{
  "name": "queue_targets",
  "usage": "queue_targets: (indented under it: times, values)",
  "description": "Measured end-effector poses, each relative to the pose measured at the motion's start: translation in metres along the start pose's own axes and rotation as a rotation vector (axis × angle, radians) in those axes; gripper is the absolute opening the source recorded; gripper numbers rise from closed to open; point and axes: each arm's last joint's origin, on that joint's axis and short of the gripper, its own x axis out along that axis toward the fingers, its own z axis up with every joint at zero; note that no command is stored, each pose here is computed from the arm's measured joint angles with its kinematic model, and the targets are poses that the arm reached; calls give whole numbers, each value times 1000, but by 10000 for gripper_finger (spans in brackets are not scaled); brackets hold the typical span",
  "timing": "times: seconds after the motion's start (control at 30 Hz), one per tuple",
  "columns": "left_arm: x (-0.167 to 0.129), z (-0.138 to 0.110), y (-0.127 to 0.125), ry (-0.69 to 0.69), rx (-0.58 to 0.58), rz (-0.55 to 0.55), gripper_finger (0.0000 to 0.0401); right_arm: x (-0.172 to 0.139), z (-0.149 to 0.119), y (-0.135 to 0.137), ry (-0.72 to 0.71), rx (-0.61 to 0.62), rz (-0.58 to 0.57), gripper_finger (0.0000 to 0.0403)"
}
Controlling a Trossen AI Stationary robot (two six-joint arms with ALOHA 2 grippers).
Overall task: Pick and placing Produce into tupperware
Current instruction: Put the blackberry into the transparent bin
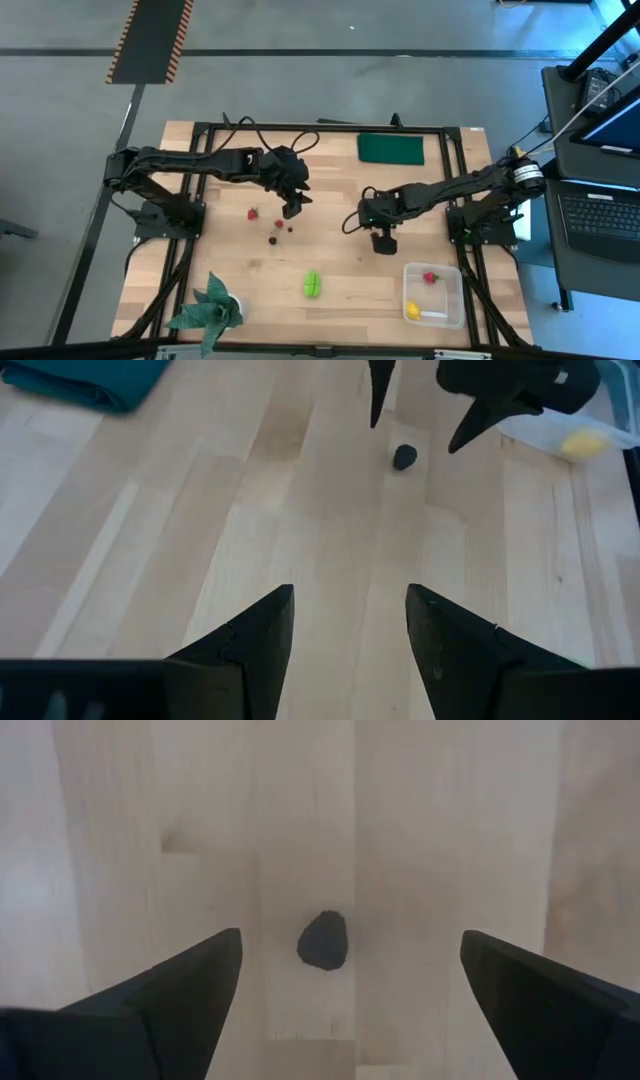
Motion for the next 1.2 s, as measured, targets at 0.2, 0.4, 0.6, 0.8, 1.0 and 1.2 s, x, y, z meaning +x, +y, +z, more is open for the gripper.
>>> queue_targets:
  times: [0.2,0.4,0.6,0.8,1.0,1.2]
  values:
    - [0,0,1,-3,0,19,186,0,1,6,-24,-27,-33,377]
    - [0,0,1,-3,0,20,186,0,1,5,-34,-27,-84,377]
    - [0,0,1,-4,0,20,186,0,3,6,-56,-25,-81,377]
    - [0,0,1,-4,0,20,186,0,4,6,-63,1,-80,377]
    - [0,0,1,-4,0,21,186,2,2,6,-51,7,-80,377]
    - [0,1,1,-8,0,20,186,15,-12,5,-4,59,-87,377]
